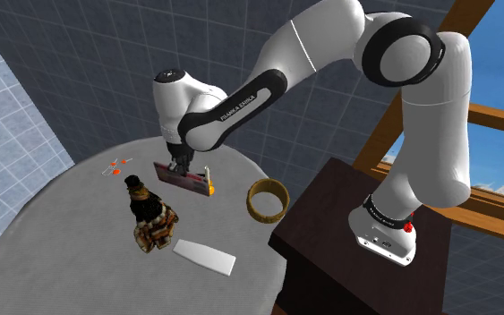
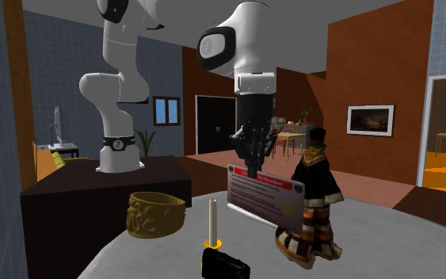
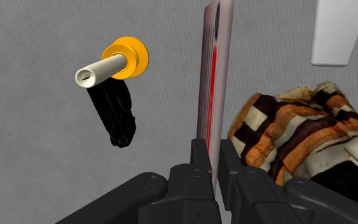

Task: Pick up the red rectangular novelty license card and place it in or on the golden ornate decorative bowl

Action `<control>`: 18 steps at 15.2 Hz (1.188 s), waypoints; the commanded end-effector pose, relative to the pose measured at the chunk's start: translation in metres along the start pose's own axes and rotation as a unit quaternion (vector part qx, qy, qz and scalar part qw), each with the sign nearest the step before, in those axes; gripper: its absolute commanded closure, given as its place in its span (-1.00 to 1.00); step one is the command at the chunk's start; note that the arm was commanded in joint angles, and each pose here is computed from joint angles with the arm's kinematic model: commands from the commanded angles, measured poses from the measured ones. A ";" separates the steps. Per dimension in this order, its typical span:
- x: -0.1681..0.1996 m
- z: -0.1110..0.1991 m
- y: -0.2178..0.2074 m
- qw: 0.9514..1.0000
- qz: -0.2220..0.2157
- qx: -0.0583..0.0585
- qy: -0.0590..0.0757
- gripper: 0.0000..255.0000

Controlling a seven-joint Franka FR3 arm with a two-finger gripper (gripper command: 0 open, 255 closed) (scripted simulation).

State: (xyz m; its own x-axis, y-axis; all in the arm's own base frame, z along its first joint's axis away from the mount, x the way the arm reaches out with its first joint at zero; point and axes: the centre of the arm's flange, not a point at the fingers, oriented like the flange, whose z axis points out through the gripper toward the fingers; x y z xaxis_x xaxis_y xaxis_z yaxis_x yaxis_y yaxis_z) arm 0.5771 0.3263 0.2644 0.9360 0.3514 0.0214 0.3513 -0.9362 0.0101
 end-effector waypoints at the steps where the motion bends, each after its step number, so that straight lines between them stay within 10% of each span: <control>1: 0.001 -0.011 0.000 1.000 0.000 0.000 0.000 1.00; 12: 0.002 -0.066 0.001 1.000 0.000 0.000 0.000 1.00; 18: -0.071 -0.080 0.028 1.000 0.000 0.000 0.000 1.00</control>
State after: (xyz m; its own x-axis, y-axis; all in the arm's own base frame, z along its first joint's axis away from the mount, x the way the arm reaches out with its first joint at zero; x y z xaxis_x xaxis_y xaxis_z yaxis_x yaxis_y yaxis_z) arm 0.5294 0.2827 0.3411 0.9360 0.3515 0.0207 0.3514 -0.9362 0.0098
